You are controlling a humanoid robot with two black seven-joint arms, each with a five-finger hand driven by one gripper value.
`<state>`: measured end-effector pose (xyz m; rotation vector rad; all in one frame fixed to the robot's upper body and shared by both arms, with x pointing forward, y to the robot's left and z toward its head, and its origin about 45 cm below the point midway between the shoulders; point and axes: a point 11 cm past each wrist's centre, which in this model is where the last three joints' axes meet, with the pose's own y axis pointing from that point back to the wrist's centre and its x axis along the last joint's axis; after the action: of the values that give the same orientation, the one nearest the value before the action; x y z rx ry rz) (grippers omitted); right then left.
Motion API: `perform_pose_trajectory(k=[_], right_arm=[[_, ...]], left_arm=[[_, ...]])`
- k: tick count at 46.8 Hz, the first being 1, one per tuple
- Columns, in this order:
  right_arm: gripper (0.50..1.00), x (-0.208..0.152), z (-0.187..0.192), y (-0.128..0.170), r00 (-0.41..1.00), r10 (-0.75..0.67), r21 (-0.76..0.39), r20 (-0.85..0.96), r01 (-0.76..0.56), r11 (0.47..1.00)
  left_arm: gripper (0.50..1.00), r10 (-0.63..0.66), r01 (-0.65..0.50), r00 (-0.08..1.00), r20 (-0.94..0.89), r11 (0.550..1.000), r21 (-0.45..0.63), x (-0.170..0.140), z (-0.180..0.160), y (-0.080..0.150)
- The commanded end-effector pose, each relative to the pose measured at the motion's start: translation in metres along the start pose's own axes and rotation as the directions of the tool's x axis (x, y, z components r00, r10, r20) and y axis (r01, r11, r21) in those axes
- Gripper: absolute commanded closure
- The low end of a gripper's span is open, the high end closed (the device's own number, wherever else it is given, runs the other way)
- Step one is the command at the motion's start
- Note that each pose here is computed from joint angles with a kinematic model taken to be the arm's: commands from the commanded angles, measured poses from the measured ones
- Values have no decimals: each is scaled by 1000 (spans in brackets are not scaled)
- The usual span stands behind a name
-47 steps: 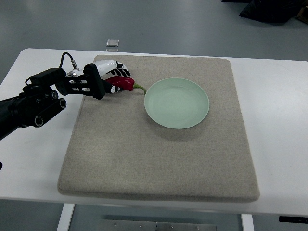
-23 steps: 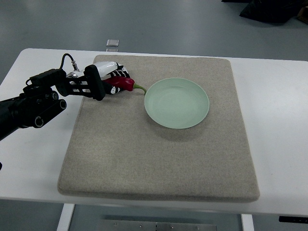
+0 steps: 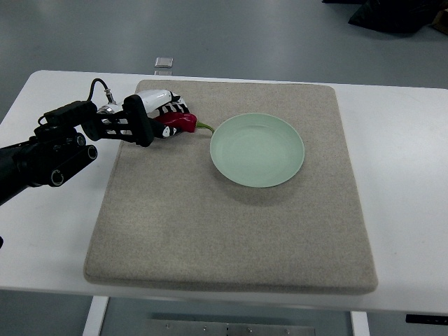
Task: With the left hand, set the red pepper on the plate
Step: 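Lift the pepper and carry it with the left hand over the plate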
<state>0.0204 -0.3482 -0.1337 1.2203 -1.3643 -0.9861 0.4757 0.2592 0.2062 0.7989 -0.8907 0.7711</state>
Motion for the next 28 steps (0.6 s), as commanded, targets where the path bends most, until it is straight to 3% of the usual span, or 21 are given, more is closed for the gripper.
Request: perform_pose_trajectory(k=[1, 28], right_arm=[[568, 0, 0, 0, 1000, -1, 0, 0, 1, 1000], [568, 0, 0, 0, 1000, -1, 0, 0, 1, 1000]], left_arm=[[1000, 10, -10, 1000, -2, 1000, -6, 4, 2, -1], [1000, 53, -51, 999, 11, 984, -170, 27, 58, -14]])
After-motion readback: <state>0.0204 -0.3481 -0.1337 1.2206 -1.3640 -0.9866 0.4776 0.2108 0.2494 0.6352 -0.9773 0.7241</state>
